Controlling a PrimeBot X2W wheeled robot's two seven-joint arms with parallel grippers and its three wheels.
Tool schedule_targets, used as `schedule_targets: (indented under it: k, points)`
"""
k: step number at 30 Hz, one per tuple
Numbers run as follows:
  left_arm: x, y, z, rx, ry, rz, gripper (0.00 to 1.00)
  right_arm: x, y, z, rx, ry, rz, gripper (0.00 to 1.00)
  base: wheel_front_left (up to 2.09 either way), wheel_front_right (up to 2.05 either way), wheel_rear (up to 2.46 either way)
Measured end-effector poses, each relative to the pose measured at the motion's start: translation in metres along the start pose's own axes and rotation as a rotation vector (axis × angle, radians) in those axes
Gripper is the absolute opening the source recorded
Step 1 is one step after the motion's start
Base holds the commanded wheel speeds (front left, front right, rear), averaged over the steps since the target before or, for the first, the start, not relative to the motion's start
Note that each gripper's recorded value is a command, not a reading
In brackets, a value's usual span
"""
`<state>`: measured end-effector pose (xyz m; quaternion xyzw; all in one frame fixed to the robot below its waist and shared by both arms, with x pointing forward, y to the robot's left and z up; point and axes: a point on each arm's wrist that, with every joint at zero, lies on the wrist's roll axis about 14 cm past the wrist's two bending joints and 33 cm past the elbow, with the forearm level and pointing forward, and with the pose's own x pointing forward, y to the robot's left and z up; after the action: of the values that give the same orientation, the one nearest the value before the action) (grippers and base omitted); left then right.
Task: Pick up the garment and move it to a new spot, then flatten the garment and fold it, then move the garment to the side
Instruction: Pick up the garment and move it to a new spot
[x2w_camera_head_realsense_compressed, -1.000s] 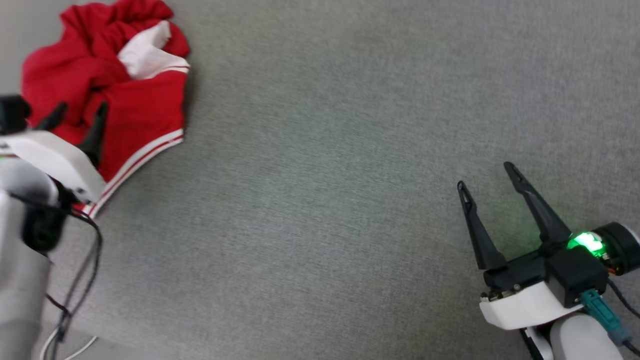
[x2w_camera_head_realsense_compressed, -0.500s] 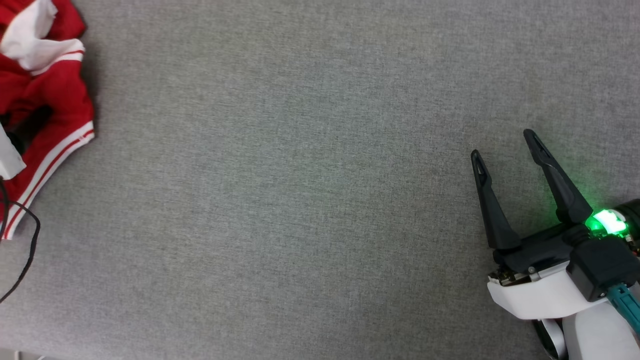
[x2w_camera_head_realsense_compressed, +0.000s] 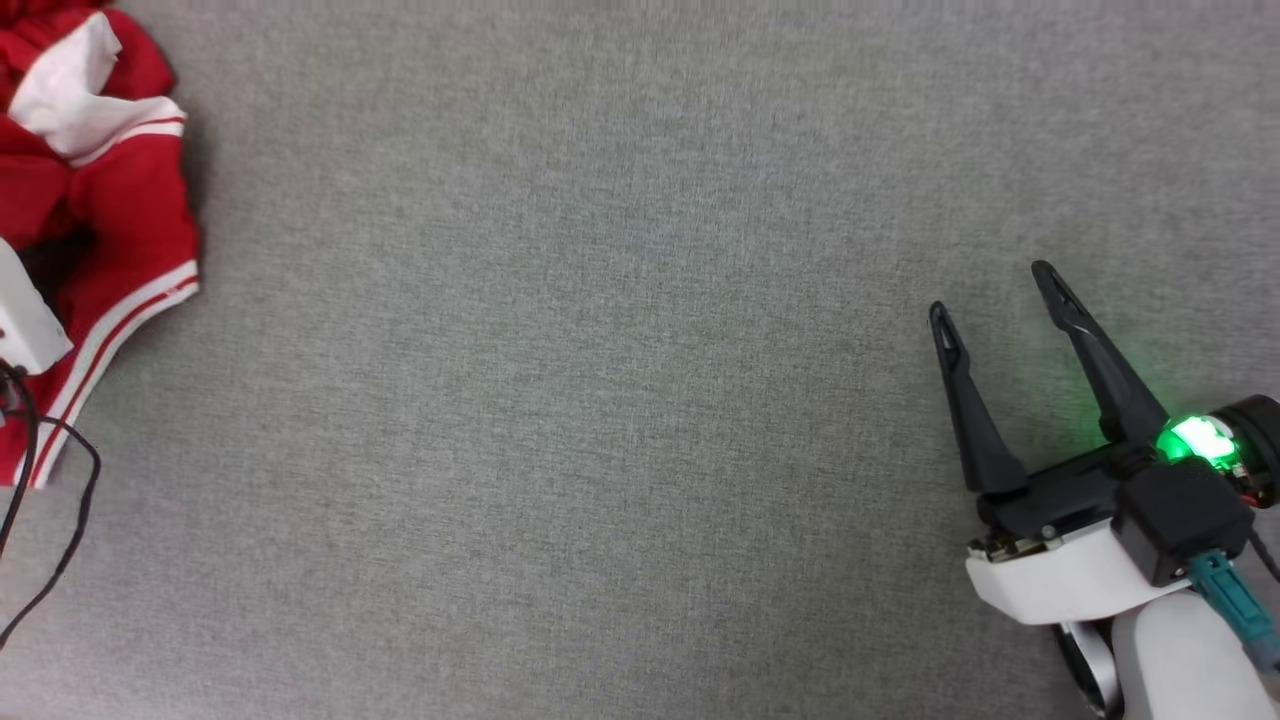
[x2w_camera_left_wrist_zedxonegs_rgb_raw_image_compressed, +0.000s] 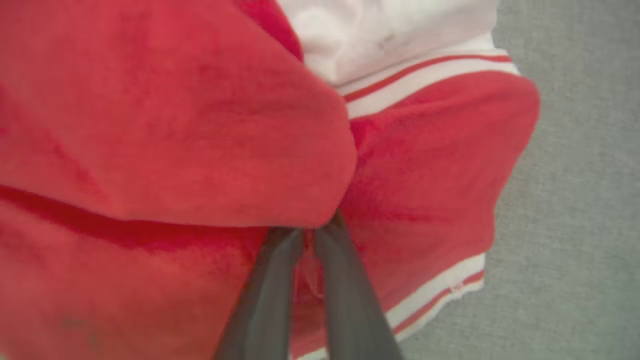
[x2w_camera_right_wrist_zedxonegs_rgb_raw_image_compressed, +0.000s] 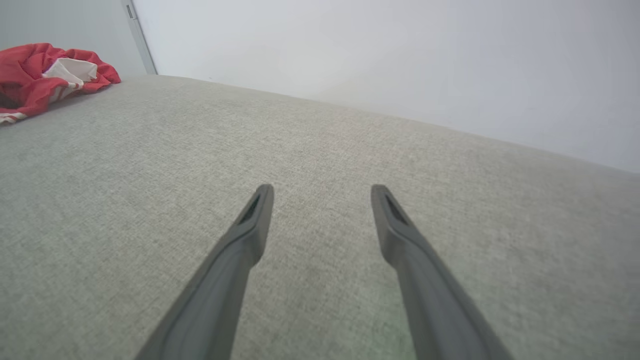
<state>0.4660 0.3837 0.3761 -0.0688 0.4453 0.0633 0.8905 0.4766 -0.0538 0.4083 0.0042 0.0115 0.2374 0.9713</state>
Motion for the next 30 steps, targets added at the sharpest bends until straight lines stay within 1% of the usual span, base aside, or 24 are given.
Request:
schedule_targets:
  k: [2,3,5,8,10,12,14,21,23,25,30]
  points:
    - [-0.008,0.004,0.016,0.027,-0.096,0.015,0.00,-0.002,-0.006,0.007,-0.017,-0.011,-0.023,1.00,0.00,0.00,0.00]
    - [-0.013,0.007,0.025,0.024,-0.146,0.022,0.00,-0.002,-0.009,0.012,-0.016,-0.020,-0.041,1.00,0.00,0.00,0.00]
    - [-0.022,0.004,0.038,0.046,-0.217,0.017,0.00,-0.004,-0.014,0.022,-0.012,-0.038,-0.070,1.00,0.00,0.00,0.00]
    - [-0.038,-0.009,0.058,0.078,-0.340,-0.015,0.00,-0.008,-0.017,0.035,-0.024,-0.058,-0.087,1.00,0.00,0.00,0.00]
    - [-0.053,-0.018,0.075,0.157,-0.443,-0.029,0.00,-0.013,-0.025,0.043,-0.036,-0.069,-0.121,1.00,0.00,0.00,0.00]
    - [-0.067,-0.031,0.088,0.181,-0.530,-0.059,0.00,-0.019,-0.035,0.051,-0.040,-0.079,-0.163,1.00,0.00,0.00,0.00]
    - [-0.077,-0.052,0.095,0.202,-0.589,-0.113,0.00,-0.027,-0.043,0.059,-0.044,-0.089,-0.195,1.00,0.00,0.00,0.00]
    - [-0.111,-0.123,0.105,0.309,-0.702,-0.282,0.00,-0.051,-0.052,0.093,-0.031,-0.152,-0.252,1.00,0.00,0.00,0.00]
    - [-0.118,-0.148,0.106,0.341,-0.728,-0.337,0.00,-0.060,-0.057,0.101,-0.032,-0.168,-0.274,1.00,0.00,0.00,0.00]
    - [-0.123,-0.174,0.105,0.395,-0.745,-0.390,0.00,-0.071,-0.062,0.106,-0.034,-0.175,-0.299,1.00,0.00,0.00,0.00]
    - [-0.142,-0.254,0.095,0.463,-0.783,-0.582,0.00,-0.102,-0.080,0.120,-0.045,-0.198,-0.383,1.00,0.00,0.00,0.00]
